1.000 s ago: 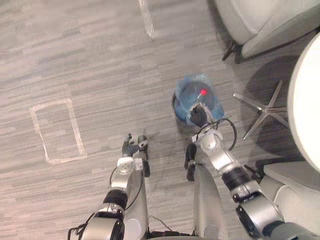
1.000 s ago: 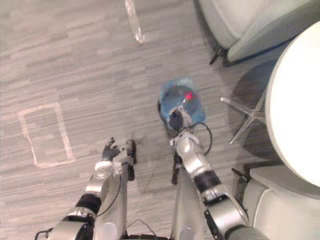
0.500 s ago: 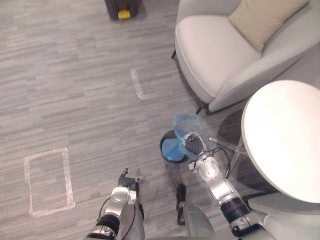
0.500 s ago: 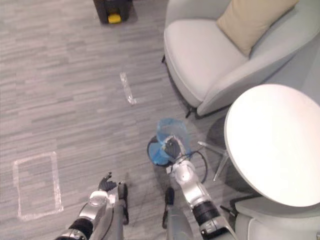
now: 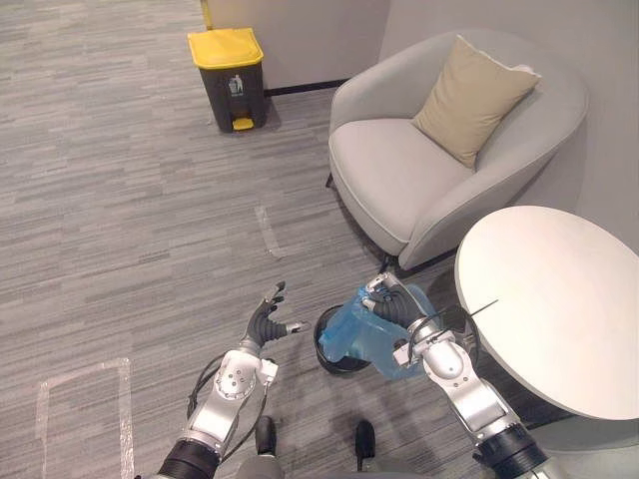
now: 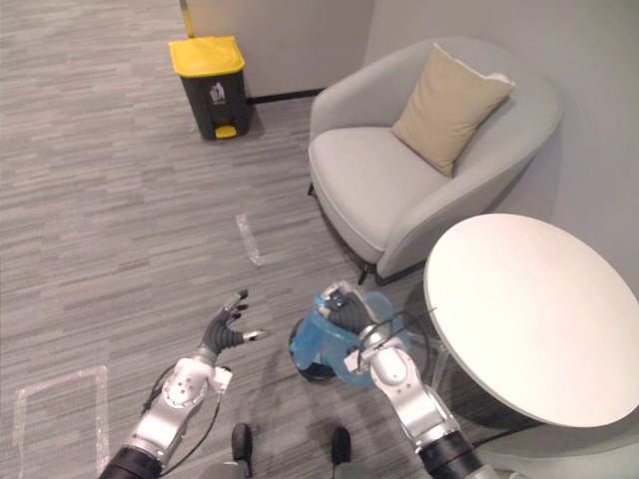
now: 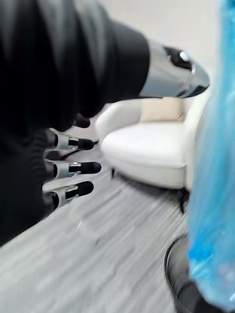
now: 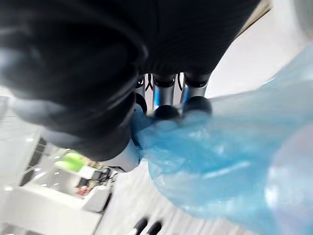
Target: Gather rubbish on tea table into small bin, then transfer packed bag to large trash can.
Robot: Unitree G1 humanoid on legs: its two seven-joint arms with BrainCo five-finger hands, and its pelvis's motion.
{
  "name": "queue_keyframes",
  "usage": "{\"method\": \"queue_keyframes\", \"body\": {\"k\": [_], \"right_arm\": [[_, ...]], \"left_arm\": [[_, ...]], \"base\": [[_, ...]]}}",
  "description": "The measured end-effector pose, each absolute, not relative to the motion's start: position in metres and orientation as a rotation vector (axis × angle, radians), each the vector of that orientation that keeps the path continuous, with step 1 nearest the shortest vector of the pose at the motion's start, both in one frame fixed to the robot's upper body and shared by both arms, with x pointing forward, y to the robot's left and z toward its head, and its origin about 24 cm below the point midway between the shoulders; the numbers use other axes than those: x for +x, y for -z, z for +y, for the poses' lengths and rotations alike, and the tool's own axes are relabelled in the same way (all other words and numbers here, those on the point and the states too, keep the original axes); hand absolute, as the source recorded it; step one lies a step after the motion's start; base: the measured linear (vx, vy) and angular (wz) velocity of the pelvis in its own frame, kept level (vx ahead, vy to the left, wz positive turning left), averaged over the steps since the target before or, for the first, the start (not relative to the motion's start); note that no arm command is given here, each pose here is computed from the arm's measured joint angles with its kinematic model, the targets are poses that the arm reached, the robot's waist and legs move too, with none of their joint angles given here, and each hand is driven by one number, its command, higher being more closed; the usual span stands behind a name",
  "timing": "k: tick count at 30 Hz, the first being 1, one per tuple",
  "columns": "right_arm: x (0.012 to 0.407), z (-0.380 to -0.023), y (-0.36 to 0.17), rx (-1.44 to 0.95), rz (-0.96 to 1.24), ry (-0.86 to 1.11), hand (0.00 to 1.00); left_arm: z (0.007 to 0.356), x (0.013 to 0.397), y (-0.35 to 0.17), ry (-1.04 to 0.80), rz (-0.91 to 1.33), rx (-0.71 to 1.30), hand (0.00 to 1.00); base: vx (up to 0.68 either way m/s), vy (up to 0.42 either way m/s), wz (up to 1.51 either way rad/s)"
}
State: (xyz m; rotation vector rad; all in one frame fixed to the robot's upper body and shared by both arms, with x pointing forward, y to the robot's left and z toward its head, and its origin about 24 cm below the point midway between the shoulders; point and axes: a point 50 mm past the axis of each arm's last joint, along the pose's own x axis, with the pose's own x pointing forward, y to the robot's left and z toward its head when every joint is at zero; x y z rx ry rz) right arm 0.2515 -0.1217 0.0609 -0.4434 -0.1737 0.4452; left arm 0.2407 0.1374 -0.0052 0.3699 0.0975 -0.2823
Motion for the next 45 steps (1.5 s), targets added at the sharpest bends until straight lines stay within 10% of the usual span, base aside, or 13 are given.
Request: {"method": "queue_keyframes", "body": {"k": [29,30,45], "right_arm": [[0.246,-0.048,-0.108,-0.164,-0.312,-0.835,1.00],[0.246,-0.047,-0.110,-0.145,-0.313,-0.836,1.00],[0.252,-0.037,-0.117,-0.066,-0.328,-0.804,1.00]], "left_arm": [[0.082,0.259,0.003,0.554,-0.045,0.629,0.00],[0.081,0.259,0.005,0.551,-0.037,0.638,1.00],[0.078,0.248,0.031,0.526,0.081,0.610,1.00]], "base": [[-0.01,0.000,-0.06],[0.00,0.000,0.00],[0.00,0.000,0.00]]}}
